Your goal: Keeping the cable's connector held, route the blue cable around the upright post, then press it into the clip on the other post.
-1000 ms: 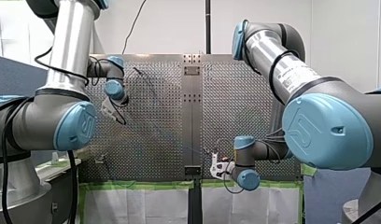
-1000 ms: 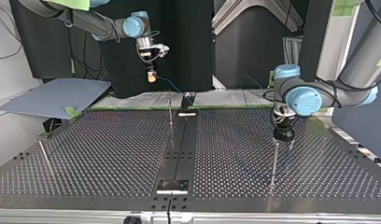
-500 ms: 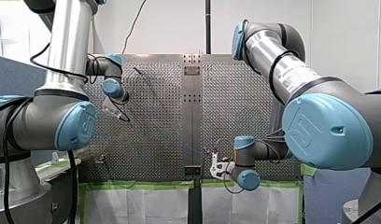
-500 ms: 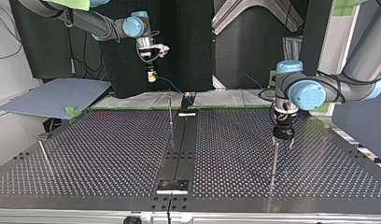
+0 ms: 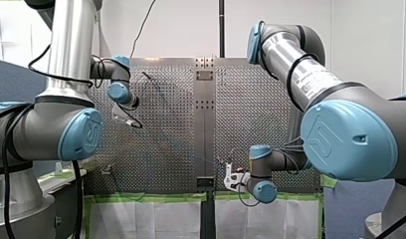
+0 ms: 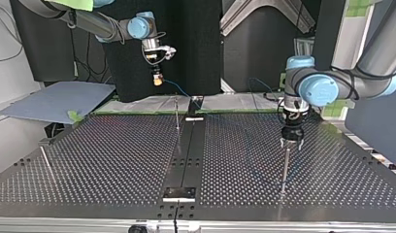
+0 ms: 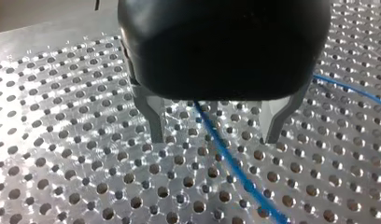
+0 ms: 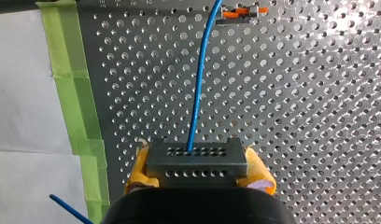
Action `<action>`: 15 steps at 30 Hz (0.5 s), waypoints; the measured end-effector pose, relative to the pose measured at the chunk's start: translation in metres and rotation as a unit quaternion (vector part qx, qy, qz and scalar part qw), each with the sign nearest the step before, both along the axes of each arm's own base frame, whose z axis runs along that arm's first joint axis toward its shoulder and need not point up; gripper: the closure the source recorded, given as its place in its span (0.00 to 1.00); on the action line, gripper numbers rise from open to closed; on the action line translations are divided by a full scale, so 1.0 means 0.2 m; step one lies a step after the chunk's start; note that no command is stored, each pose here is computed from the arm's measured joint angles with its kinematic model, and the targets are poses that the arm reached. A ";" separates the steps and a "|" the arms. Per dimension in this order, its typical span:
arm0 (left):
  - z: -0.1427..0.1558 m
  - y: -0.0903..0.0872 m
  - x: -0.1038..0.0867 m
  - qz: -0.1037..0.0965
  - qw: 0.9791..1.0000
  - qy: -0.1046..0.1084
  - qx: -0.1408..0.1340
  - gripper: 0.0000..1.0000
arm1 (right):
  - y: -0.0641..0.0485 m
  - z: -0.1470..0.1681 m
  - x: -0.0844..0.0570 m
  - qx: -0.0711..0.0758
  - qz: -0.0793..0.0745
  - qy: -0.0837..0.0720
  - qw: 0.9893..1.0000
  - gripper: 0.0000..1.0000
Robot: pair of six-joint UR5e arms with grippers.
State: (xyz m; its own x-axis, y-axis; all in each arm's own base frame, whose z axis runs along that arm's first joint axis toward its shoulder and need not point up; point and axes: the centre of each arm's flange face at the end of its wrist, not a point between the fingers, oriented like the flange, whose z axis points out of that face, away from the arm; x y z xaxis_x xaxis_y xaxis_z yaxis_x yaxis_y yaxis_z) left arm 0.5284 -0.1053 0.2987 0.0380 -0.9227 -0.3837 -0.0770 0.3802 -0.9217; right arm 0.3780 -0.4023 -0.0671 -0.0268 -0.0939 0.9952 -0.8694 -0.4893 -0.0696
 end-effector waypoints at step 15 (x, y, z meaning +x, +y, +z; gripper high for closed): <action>0.06 0.01 -0.13 -0.001 1.000 -0.007 0.012 0.01 | 0.00 0.00 0.00 0.000 0.000 0.000 1.000 1.00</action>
State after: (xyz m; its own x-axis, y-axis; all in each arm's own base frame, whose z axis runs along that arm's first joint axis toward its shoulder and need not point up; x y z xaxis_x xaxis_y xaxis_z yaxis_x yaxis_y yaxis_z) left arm 0.5033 -0.1037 0.3109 0.0424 -0.9135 -0.4046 -0.0635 0.4017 -0.9136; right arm 0.3780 -0.4023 -0.0671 -0.0267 -0.0937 0.9952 -0.8697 -0.4888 -0.0694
